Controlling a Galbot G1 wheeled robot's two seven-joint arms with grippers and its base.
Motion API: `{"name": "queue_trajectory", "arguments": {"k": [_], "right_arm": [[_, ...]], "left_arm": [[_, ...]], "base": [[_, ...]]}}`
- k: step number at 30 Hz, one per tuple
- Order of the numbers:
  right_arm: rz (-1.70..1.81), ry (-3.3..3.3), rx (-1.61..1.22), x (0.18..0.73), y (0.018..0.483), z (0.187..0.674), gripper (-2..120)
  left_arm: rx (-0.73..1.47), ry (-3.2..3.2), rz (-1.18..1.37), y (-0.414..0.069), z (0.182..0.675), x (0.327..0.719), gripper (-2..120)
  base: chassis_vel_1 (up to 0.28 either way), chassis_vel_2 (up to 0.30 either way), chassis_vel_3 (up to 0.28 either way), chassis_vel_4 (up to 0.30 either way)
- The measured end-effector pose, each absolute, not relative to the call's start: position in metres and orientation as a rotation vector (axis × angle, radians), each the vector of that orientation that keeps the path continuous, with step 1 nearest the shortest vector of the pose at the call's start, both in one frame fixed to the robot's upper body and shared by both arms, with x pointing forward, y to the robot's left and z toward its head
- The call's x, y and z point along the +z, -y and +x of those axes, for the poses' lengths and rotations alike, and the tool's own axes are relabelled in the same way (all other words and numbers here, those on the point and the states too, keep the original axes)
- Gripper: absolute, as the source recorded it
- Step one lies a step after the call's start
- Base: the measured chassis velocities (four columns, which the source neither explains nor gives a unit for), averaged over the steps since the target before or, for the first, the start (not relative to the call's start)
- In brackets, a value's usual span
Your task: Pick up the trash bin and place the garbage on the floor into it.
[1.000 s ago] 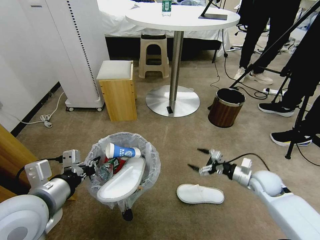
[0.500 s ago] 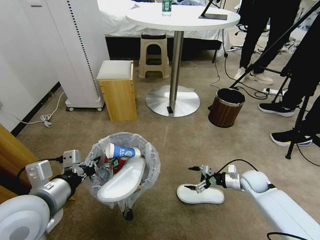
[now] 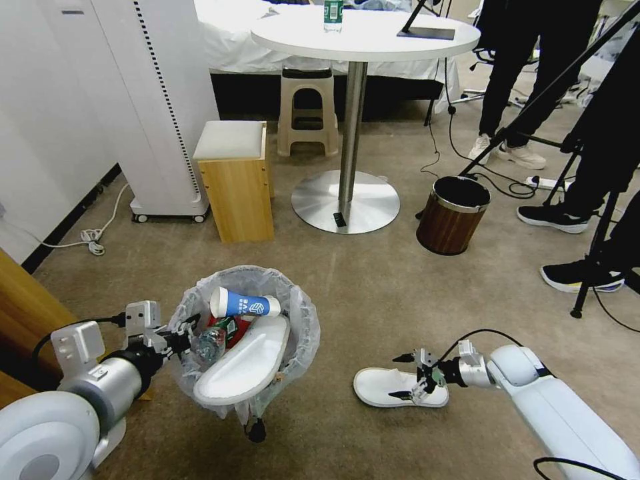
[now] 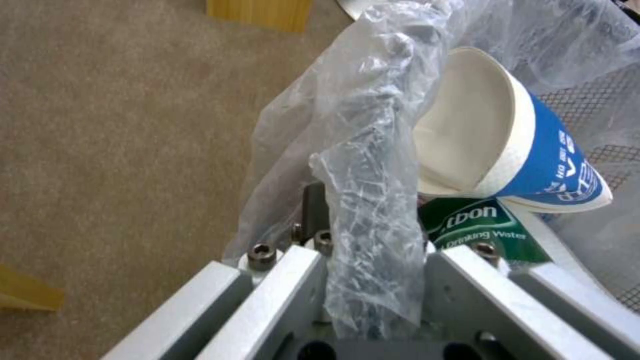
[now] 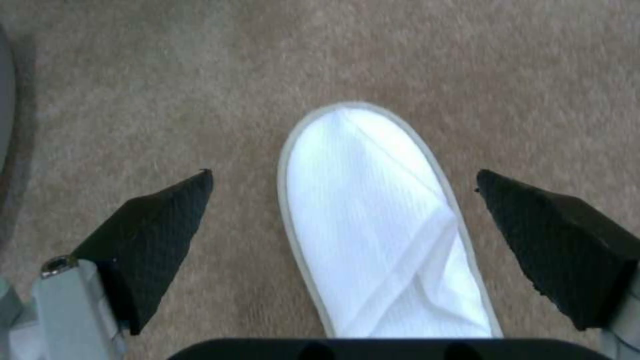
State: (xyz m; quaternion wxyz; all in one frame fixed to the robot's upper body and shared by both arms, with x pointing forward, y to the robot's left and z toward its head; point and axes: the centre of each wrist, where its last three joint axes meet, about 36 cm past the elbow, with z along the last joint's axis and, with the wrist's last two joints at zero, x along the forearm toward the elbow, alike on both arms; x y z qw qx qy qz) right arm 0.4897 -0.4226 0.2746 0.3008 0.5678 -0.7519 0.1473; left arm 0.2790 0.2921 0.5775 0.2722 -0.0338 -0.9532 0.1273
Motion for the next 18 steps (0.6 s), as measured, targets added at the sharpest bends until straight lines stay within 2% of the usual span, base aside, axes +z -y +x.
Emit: {"name": "queue_trajectory", "arguments": {"k": [18], "right_arm": [[1.427, 1.992, 0.391, 0.255, 0.435, 0.487, 100]], "left_arm": [[0.342, 2.572, -0.095, -0.293, 0.28, 0.578, 0]], "base": [[0.0, 0.0, 0.0, 0.0]]}}
